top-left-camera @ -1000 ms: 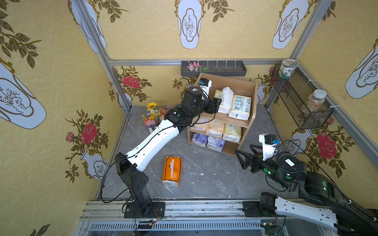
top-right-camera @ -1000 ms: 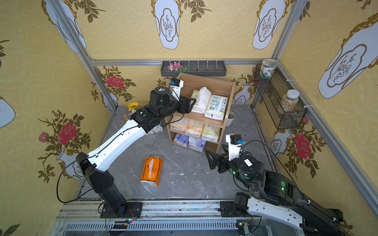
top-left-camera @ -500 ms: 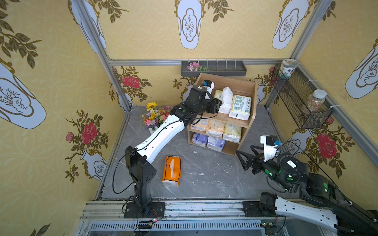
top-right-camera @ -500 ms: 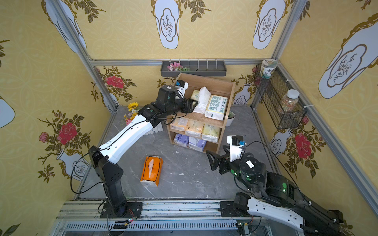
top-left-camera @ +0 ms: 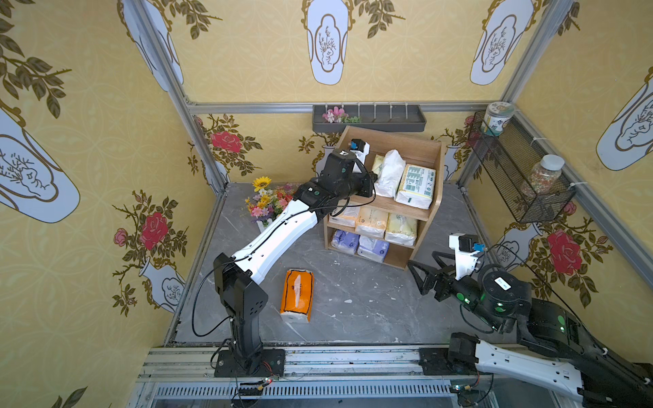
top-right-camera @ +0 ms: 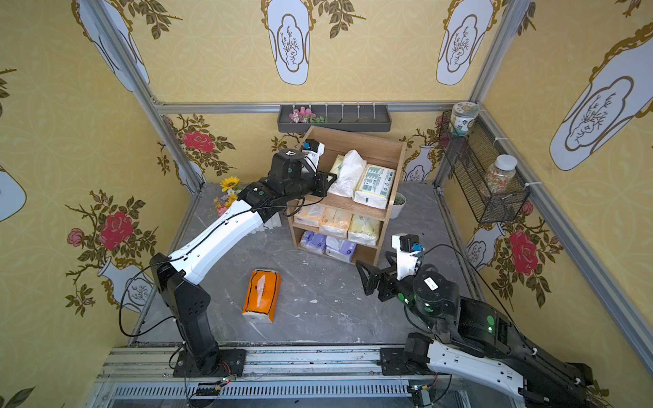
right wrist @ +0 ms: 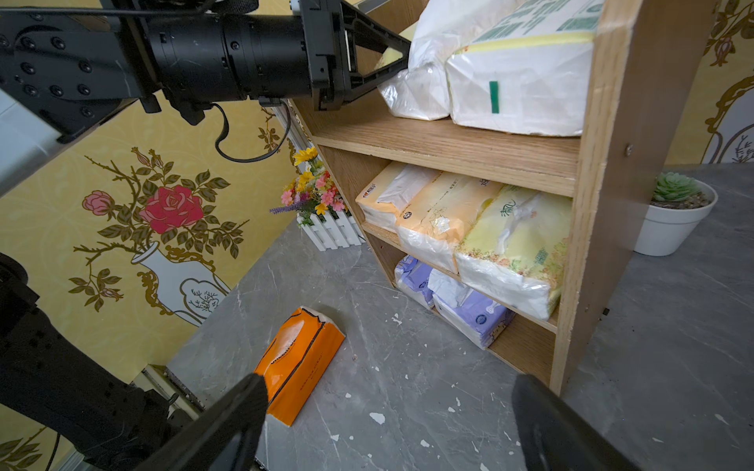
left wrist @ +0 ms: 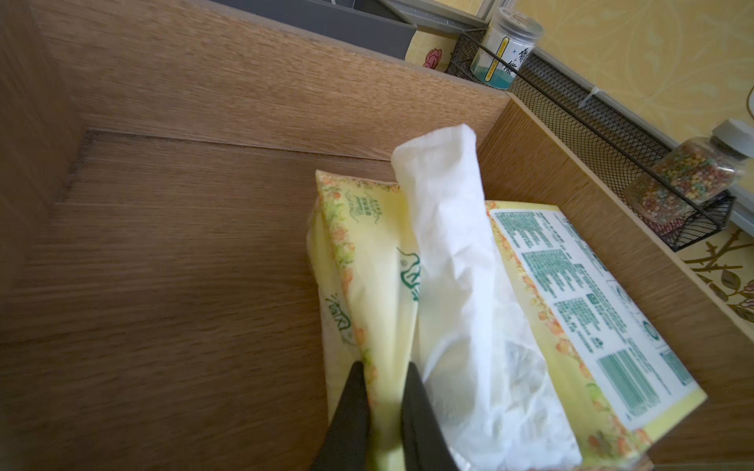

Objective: Remove the tissue boxes from the shelf
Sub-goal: Pick up a box of tissues from the shelf.

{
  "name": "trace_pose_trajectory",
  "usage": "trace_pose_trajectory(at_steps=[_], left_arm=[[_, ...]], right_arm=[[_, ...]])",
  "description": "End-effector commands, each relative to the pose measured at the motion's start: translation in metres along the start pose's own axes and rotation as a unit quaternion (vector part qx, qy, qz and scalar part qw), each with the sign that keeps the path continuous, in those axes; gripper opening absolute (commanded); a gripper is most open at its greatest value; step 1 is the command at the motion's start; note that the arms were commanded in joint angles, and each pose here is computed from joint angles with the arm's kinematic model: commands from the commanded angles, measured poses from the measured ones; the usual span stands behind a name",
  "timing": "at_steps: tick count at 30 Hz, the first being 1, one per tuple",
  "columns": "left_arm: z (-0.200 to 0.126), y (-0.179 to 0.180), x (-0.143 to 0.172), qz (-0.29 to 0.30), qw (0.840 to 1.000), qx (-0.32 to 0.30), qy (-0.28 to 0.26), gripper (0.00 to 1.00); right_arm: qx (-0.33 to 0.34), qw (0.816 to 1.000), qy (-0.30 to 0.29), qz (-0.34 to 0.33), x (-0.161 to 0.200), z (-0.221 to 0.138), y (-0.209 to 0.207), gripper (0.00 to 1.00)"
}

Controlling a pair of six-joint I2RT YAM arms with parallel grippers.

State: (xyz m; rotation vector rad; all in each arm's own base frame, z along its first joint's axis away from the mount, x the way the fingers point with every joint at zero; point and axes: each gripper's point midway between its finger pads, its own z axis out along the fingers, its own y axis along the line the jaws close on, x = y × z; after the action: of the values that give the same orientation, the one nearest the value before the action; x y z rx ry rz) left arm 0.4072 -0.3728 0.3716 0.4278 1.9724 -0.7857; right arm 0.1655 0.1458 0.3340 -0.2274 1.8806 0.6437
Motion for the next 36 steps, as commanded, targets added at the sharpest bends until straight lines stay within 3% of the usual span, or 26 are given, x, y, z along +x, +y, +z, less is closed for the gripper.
trace_pose_trajectory(at_steps=[1,6,16,27,36], left_arm=[[-0.006,-0.001,-0.001,0.002,1.000,0.001,-0.005,0.07],[-0.028,-0.007,-0.021,-0.001,0.999,0.007,-0.048,0.00],[-0.082,-0.015,-0.030,-0.005,0.994,0.027,-0.110,0.00],[-0.145,-0.020,0.002,0.012,0.991,0.053,-0.124,0.00],[-0.169,-0.012,0.054,0.013,0.995,0.032,-0.091,0.00]], right_arm=[[-0.003,1.000,-0.014,0.009,-0.008,0.001,0.004,0.97],[0.005,1.000,-0.010,0.005,-0.008,0.004,0.003,0.97],[0.028,0.999,-0.005,0.022,-0.001,0.012,-0.002,0.97],[-0.015,0.999,-0.003,0.046,0.005,0.032,0.022,0.97],[-0.089,0.992,-0.030,0.089,-0.003,0.042,0.052,0.98]])
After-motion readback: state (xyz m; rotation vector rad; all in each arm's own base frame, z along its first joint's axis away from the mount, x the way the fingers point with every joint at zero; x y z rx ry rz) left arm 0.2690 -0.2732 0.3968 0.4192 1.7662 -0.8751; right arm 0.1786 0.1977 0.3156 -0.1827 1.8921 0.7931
